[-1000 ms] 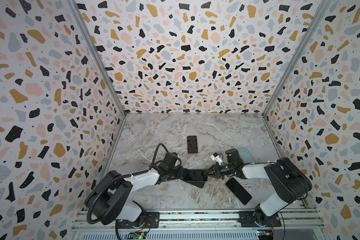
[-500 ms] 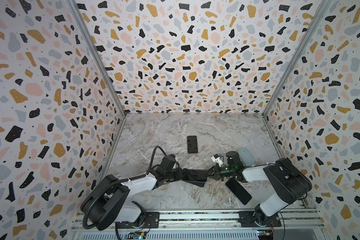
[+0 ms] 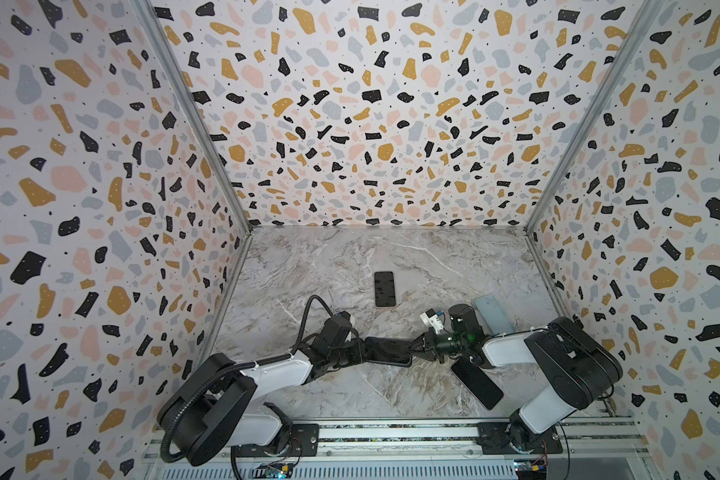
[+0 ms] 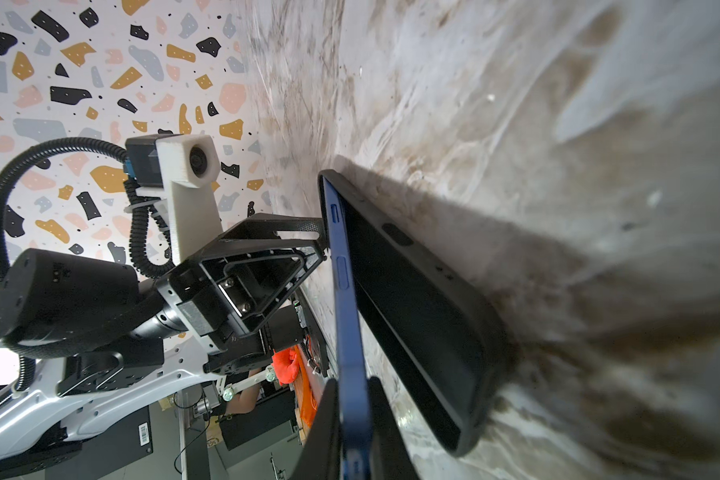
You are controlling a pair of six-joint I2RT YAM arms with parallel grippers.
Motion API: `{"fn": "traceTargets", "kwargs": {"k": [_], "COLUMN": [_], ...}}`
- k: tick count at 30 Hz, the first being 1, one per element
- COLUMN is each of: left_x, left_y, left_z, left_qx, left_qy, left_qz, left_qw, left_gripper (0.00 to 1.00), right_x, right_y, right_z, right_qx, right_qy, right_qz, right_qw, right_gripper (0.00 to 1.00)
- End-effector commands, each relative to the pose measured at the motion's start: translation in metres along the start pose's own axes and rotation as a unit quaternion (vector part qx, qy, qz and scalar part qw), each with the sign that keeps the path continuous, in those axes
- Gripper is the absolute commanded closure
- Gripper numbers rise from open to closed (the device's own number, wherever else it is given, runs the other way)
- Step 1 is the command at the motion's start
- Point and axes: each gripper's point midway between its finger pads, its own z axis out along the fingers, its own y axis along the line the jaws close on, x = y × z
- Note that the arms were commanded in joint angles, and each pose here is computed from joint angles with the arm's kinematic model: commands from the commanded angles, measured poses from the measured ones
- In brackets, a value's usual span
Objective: Put the phone into the phone case
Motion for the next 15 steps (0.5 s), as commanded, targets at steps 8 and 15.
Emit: {"fn": "traceTargets", "kwargs": {"k": [8,15], "left_x": [-0.003,-0.016], "left_y": [-0.002,-0.004], "left_z": [-0.001,0.007], "left_qx": [-0.019,-0.024], "left_qy": [0.014,0.014], "left_qz": [0.034,0.036], "left_qw": [0.999,0.999], "left_gripper": [0.62,0.61], "right_x": [0.022,0.017], "right_y": [-0.056,-0.056], "right_z": [0.003,0.007], "right_qx": [0.099,0.102], "right_qy": [0.04,0.041], "right_qz": [0.05,0.05], "right_qw": [0.993,0.993], "right_gripper": [1.0,1.0]}}
